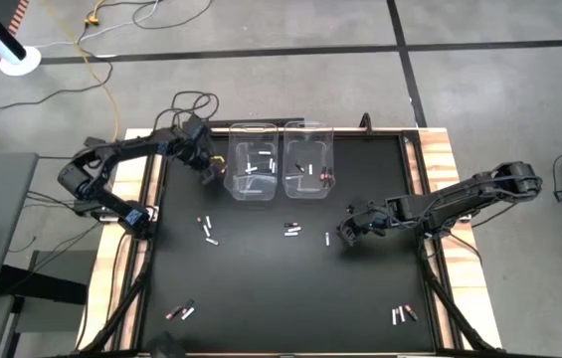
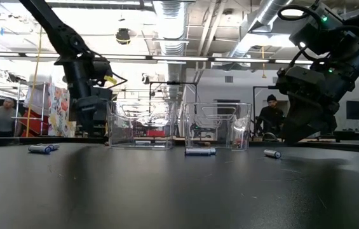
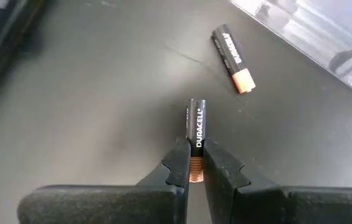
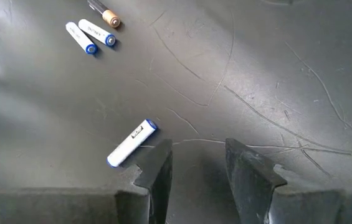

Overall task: Sort batteries
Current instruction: Put the black battery into the right transparent bin

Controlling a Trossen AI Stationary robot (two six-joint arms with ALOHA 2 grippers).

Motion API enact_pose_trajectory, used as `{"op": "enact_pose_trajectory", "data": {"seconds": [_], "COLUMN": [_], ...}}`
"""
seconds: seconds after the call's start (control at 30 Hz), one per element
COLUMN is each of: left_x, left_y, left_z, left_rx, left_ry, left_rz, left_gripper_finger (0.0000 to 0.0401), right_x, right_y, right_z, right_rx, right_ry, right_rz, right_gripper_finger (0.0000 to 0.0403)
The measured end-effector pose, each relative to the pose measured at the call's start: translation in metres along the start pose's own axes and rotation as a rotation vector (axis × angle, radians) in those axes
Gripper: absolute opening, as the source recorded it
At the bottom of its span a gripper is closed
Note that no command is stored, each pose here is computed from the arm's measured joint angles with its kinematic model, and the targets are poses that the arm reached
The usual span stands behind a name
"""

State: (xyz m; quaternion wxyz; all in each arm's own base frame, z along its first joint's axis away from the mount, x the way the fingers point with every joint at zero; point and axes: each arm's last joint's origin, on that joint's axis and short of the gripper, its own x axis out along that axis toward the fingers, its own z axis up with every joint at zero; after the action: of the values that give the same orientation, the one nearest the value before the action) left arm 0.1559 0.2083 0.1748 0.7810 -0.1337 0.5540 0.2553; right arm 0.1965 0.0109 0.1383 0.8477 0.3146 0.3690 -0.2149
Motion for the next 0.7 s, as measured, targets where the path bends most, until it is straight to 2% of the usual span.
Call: {"op": "enact_pose_trajectory", "data": {"seconds": [0.2, 0.37, 0.7], "left_x": [-0.021, -0.045, -0.111], "left_y": [0.011, 0.018, 0.024], "left_z": [0.015, 0.034, 0.085], "left_rx": [-0.015, 0.024, 0.107], "left_ry": [0.015, -0.020, -0.230], "left_rz": [0.028, 0.046, 0.145], "left_gripper_finger": [0.0022, 0.0023, 0.0023], "right_x": [0.000, 0.000, 0.000], "right_y": [0.000, 0.000, 0.000], "right_z": [0.000, 0.000, 0.000], "right_rx": [-0.003, 0.000, 0.003], "right_ry": [0.000, 0.001, 0.001], "right_rz": [-0.001, -0.001, -0.001], "right_gripper_finger": [0.0163, 0.0163, 0.0163]}}
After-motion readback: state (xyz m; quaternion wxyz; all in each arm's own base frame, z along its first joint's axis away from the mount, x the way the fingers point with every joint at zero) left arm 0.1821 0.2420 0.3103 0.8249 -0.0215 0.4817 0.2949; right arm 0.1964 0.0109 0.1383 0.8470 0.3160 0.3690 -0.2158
